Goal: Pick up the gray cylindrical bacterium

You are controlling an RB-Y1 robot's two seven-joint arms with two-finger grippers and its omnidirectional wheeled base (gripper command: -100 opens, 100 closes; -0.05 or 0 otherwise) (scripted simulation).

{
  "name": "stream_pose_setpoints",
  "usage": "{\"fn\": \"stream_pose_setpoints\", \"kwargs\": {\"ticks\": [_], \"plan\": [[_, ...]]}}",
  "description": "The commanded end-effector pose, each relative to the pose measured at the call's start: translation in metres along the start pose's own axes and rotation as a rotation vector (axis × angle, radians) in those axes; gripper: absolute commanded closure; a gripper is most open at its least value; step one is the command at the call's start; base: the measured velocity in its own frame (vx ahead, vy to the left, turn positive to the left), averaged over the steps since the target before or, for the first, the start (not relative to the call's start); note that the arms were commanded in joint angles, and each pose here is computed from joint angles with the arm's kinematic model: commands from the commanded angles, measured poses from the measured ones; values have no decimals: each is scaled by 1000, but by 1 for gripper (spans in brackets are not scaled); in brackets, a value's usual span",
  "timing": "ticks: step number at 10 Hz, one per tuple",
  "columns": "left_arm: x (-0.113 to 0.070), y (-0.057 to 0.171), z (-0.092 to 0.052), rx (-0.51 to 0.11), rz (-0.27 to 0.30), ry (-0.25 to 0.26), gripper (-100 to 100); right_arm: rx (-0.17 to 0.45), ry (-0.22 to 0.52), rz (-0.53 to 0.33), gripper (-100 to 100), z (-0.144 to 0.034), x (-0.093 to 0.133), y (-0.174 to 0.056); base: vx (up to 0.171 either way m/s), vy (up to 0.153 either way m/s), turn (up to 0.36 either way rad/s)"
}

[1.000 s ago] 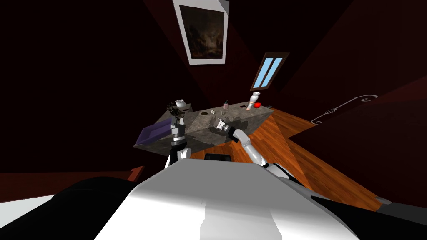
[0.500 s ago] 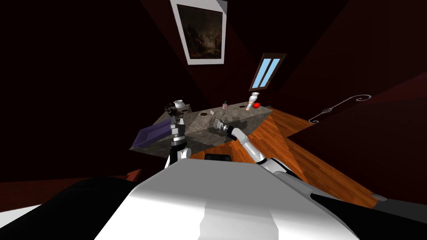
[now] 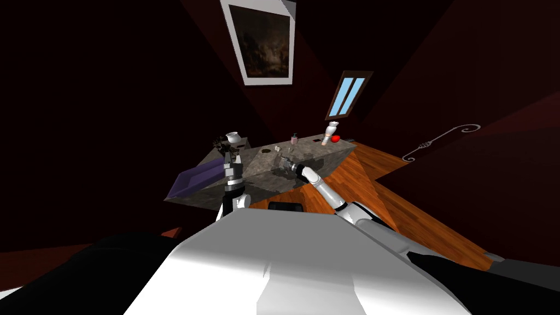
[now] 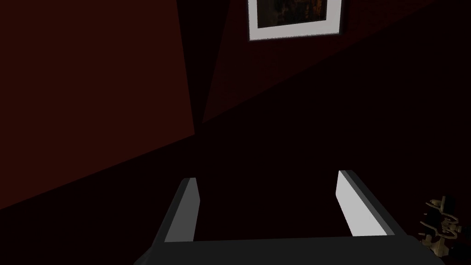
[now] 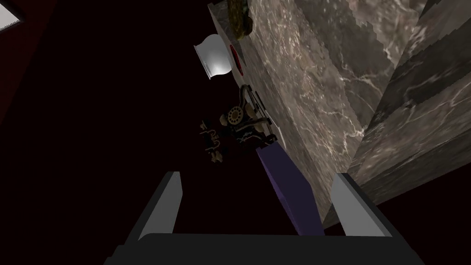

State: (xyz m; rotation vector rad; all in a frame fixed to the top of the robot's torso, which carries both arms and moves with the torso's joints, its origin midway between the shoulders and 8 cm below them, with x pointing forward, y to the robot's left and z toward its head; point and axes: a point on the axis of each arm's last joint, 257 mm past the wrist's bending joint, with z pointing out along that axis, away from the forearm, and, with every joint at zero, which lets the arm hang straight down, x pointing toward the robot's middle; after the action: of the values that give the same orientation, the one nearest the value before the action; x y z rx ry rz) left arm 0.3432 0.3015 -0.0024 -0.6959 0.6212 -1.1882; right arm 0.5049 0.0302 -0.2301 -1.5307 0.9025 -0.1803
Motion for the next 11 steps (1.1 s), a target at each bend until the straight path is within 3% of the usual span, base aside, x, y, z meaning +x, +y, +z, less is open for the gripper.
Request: {"fn": "stream_pose_setpoints", "kwargs": {"ticks": [1, 2, 4, 5, 6, 7, 8, 11], "plan": [[0, 0, 0, 0, 0, 0, 0, -24, 19, -81, -100, 3, 6, 4, 54, -8, -22], [0, 0, 0, 0, 0, 0, 0, -53, 30, -167, -100, 9, 12, 8, 62, -17, -45], [0, 0, 0, 0, 0, 0, 0, -63, 42, -201, -100, 9, 15, 10, 39, -8, -6], [0, 0, 0, 0, 0, 0, 0, -94, 55, -299, -100, 14, 22, 14, 47, -9, -43], [0, 0, 0, 0, 0, 0, 0, -99, 62, -317, -100, 14, 24, 15, 53, -9, -20], [0, 0, 0, 0, 0, 0, 0, -129, 74, -415, -100, 18, 32, 18, 67, -19, -33], [0, 0, 0, 0, 0, 0, 0, -133, 79, -431, -100, 18, 33, 18, 59, -10, -13], [0, 0, 0, 0, 0, 0, 0, -190, 102, -620, -100, 25, 49, 21, 69, -7, -28]]}}
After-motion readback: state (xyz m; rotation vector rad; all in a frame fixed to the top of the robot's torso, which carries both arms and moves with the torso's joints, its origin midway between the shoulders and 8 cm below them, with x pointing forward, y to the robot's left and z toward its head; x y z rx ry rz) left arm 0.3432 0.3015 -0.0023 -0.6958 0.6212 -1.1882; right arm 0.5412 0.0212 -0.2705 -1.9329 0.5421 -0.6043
